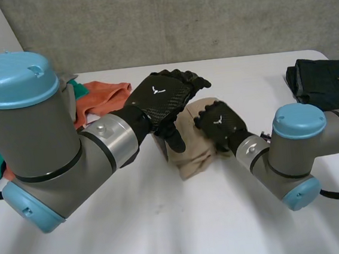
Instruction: Fold the laundry.
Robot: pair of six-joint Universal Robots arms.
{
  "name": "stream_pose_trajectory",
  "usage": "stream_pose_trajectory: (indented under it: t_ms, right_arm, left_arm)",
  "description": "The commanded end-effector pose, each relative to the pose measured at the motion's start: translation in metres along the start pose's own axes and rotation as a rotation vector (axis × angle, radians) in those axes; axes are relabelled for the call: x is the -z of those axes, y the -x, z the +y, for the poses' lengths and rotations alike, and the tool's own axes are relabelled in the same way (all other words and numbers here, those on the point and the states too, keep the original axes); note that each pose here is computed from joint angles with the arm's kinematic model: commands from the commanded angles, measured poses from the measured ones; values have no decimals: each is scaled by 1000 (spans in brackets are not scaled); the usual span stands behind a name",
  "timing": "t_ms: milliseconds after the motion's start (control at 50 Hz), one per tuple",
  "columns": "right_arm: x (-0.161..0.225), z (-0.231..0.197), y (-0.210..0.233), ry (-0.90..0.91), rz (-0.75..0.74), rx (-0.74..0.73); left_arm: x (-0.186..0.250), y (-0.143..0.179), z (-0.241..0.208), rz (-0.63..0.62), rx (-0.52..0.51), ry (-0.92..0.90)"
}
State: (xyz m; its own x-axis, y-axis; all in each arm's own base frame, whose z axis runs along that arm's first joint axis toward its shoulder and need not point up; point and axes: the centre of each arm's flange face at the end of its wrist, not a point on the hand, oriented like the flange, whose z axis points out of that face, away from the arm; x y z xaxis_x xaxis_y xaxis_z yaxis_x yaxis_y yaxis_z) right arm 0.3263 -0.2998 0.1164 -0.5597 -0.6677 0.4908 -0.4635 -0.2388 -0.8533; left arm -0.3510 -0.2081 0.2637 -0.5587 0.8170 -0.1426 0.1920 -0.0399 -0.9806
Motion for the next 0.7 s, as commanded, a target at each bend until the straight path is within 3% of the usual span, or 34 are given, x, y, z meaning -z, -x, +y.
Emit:
stream_pose_trajectory:
  t_ms: [20,260,700]
  right_arm:
    - [3,7,4,52,-43,-49]
    - [11,7,1,67,-40,-76]
    - [-11,9,-4,19,-19,-55]
  left_arm:
    - [2,-1,4,4,5,15]
    - [2,-1,5,3,4,16]
    - [1,0,5,-2,2,5]
